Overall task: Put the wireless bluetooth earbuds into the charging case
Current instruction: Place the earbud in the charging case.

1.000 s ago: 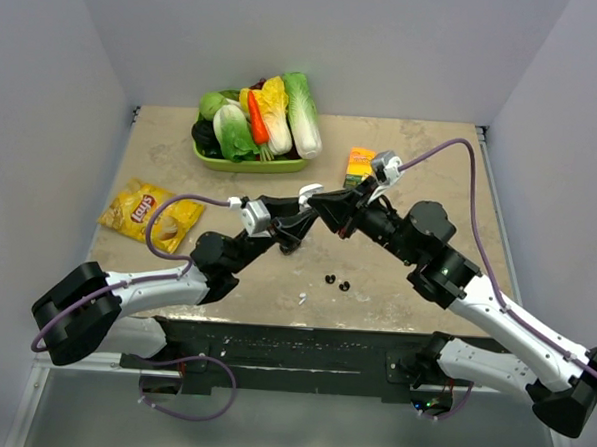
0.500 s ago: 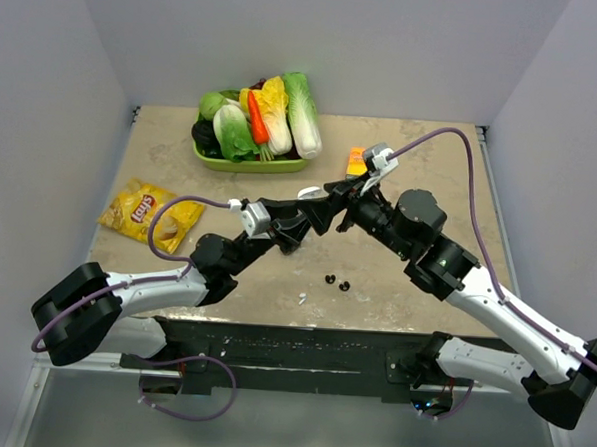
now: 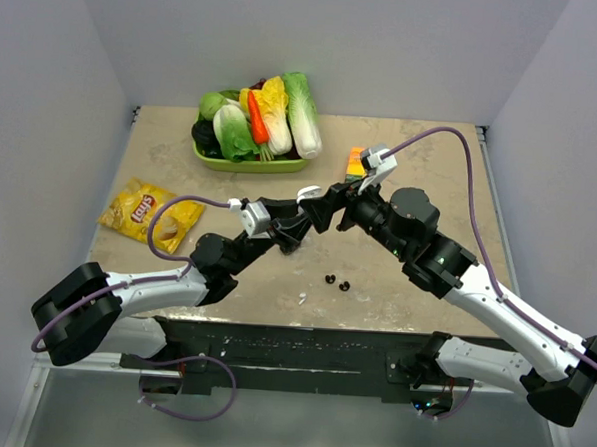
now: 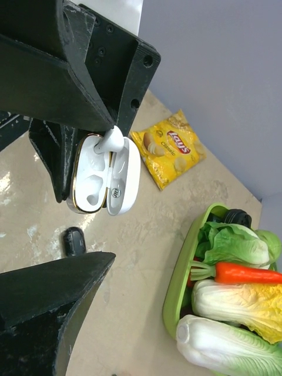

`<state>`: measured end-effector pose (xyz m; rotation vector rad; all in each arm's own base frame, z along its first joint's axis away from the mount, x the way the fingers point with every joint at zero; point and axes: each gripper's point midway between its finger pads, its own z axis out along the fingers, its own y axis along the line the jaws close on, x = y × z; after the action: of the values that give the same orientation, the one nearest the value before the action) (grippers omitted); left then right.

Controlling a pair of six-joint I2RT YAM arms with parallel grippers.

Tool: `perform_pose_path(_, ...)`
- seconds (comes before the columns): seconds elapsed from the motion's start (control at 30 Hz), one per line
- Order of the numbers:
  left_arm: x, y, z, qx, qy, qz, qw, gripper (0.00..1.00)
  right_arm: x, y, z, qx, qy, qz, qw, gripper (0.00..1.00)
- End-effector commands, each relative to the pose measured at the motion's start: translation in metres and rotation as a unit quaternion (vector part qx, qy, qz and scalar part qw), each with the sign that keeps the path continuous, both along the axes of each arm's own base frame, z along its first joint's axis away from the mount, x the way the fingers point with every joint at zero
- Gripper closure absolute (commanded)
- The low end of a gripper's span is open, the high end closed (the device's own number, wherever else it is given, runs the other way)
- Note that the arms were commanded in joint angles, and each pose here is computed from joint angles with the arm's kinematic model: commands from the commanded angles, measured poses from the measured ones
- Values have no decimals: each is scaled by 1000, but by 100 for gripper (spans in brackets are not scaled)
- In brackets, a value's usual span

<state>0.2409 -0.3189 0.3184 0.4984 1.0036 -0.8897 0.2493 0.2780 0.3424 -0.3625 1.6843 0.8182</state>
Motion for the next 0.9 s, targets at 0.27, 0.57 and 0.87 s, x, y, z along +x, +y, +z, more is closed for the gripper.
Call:
perform_pose_path(0.27,-44,52,119,-195,-174,3,965,100,5,4,35,40,-22,-10,999,11)
perform_pose_path(0.57,-41,49,115,-190,-170,5,967,100,12,10,36,37,-10,-19,999,11)
perform_pose_path(0.87,-40,50,116,-192,-172,10,966,100,12,11,18,12,8,-18,1000,13)
